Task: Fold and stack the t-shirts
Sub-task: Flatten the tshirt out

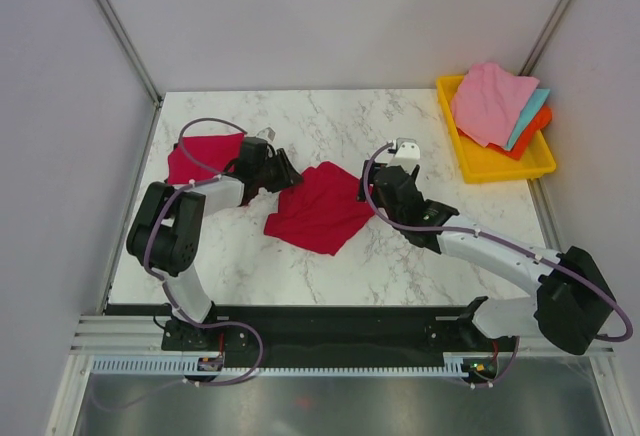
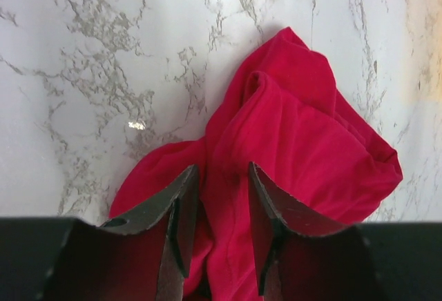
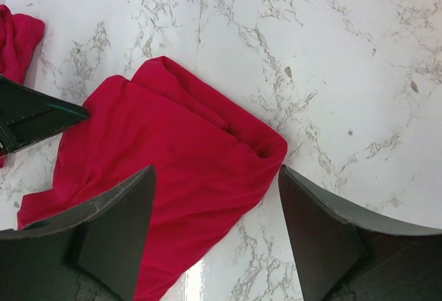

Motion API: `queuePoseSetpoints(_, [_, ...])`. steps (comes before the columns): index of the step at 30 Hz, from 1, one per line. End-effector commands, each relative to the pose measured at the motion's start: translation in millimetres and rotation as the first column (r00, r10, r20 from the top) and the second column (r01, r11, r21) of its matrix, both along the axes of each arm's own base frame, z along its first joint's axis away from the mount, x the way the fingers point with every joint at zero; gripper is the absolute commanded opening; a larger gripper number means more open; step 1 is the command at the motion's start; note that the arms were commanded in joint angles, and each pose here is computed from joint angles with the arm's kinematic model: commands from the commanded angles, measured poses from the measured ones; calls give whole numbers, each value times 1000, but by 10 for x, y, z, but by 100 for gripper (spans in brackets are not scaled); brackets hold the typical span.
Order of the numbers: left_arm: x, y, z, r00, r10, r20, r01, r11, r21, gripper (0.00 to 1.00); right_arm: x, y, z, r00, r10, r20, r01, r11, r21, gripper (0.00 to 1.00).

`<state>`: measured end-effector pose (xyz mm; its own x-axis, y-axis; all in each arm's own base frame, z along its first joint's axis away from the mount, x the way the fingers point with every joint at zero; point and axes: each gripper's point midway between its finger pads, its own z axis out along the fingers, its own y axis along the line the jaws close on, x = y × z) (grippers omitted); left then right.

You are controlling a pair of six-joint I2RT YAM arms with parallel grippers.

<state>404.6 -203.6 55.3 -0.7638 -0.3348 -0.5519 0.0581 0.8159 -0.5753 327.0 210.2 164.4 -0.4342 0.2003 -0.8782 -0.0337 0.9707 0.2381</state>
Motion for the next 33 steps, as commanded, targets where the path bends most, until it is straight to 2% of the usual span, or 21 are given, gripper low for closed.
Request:
queuePoseSetpoints(1, [-16,-152,100,997,-71,12,71,997,1,42,38,-39,138,999,-29,44,28,999,32,80])
queuePoseSetpoints(2, [-16,-174,106,997,-76,9,76,997,2,43,41,-41,137,999,-30,43,29,999,34,80])
queuePoseSetpoints(4, [-68,-199,56,997,-65,-34,64,998,-19,52,52,-51,128,999,-34,41,33,999,30,80])
queuePoseSetpoints(7, [-115,-216,48,997,-71,-45,69,997,-25,52,59,-72,133,998,-40,43,39,999,30,80])
queuePoseSetpoints(9, [-143,-236,52,996,-80,-46,80,997,-22,49,64,-87,126,998,-44,42,43,999,29,80])
queuePoseSetpoints(12, [-176,-268,94,994,-105,-38,104,994,-30,18,74,-101,98,998,-49,37,48,999,25,80])
queuePoseSetpoints(13, [-177,-278,131,994,-110,-27,109,994,-28,2,73,-100,93,998,-50,37,50,999,22,80])
queuePoseSetpoints(20, [-350,-406,789,967,-155,204,154,988,23,2,118,-161,56,997,-71,30,70,997,12,79])
queuePoseSetpoints(21, [-399,-443,1039,948,-165,272,169,986,11,2,122,-164,55,997,-70,29,69,997,14,79])
queuePoseSetpoints(23, [-566,-551,1204,920,-213,329,219,975,19,2,132,-169,34,998,-62,19,61,998,19,80])
queuePoseSetpoints(24, [-663,-589,1484,888,-224,402,241,970,8,2,133,-171,25,998,-59,15,59,998,23,81])
queuePoseSetpoints(26, [-906,-725,1705,838,-279,469,304,952,23,2,138,-184,3,999,-51,5,50,998,33,83])
queuePoseSetpoints(28, [-1197,-830,2052,760,-325,563,373,927,31,2,186,-182,51,999,-42,21,41,997,58,85])
queuePoseSetpoints(29, [-1262,-828,2091,748,-327,577,376,926,38,2,185,-180,32,999,-35,18,34,998,60,86])
queuePoseSetpoints(31, [-1331,-793,2098,753,-323,574,368,929,41,6,192,-127,31,1000,5,20,-6,997,75,88])
queuePoseSetpoints(33, [-1222,-701,1969,795,-282,536,292,954,69,6,198,-92,-1,1000,25,12,-26,996,81,89])
